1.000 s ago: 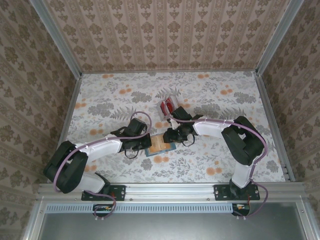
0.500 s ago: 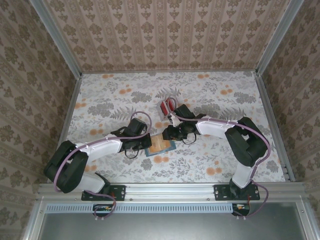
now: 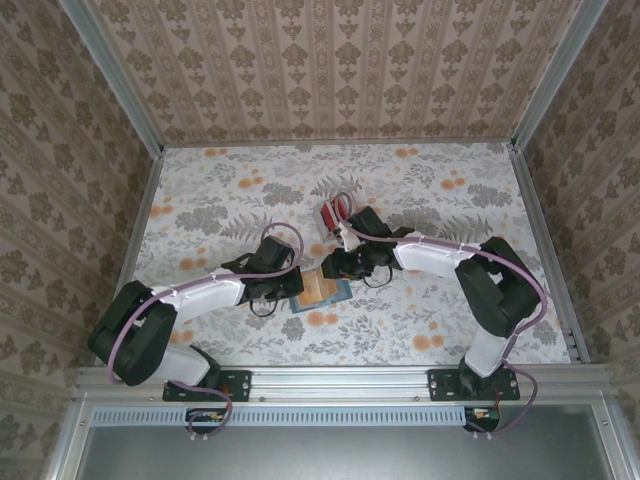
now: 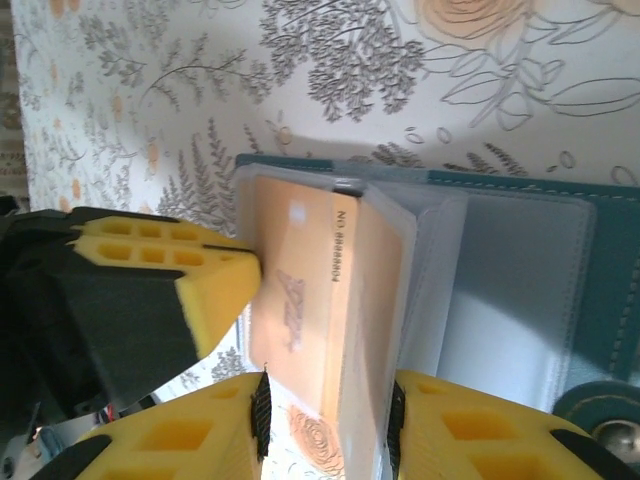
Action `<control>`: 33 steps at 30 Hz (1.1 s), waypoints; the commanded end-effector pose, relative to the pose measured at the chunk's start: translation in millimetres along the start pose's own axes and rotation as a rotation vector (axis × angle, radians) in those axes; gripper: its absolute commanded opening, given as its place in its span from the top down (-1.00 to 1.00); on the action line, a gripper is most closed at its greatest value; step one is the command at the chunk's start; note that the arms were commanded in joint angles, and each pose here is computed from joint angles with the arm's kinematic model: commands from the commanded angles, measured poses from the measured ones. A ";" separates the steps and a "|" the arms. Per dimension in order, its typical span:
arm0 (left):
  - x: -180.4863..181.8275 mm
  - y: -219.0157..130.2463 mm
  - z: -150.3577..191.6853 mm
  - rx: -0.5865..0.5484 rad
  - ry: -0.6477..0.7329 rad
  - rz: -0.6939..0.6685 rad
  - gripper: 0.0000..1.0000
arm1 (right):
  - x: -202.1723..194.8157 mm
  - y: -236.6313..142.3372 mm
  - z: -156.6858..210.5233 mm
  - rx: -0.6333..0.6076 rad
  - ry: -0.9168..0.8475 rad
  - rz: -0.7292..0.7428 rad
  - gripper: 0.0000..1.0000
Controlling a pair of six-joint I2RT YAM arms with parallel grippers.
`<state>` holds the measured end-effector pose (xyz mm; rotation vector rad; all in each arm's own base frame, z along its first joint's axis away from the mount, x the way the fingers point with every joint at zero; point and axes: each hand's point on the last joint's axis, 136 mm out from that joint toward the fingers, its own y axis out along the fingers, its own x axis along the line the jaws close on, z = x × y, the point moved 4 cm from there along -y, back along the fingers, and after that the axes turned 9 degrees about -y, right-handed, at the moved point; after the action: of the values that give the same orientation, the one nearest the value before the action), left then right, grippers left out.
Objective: Put the credit cards into the card holder
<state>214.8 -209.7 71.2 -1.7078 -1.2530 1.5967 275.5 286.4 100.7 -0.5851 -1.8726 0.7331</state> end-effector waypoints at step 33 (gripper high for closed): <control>52.9 -58.8 -8.3 -0.239 -0.172 0.036 0.83 | 16.5 29.8 -0.9 0.075 -0.067 0.092 0.24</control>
<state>204.5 -139.6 101.5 -1.8173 -1.5436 1.6771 274.2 317.4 90.6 -0.6133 -1.8772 0.8723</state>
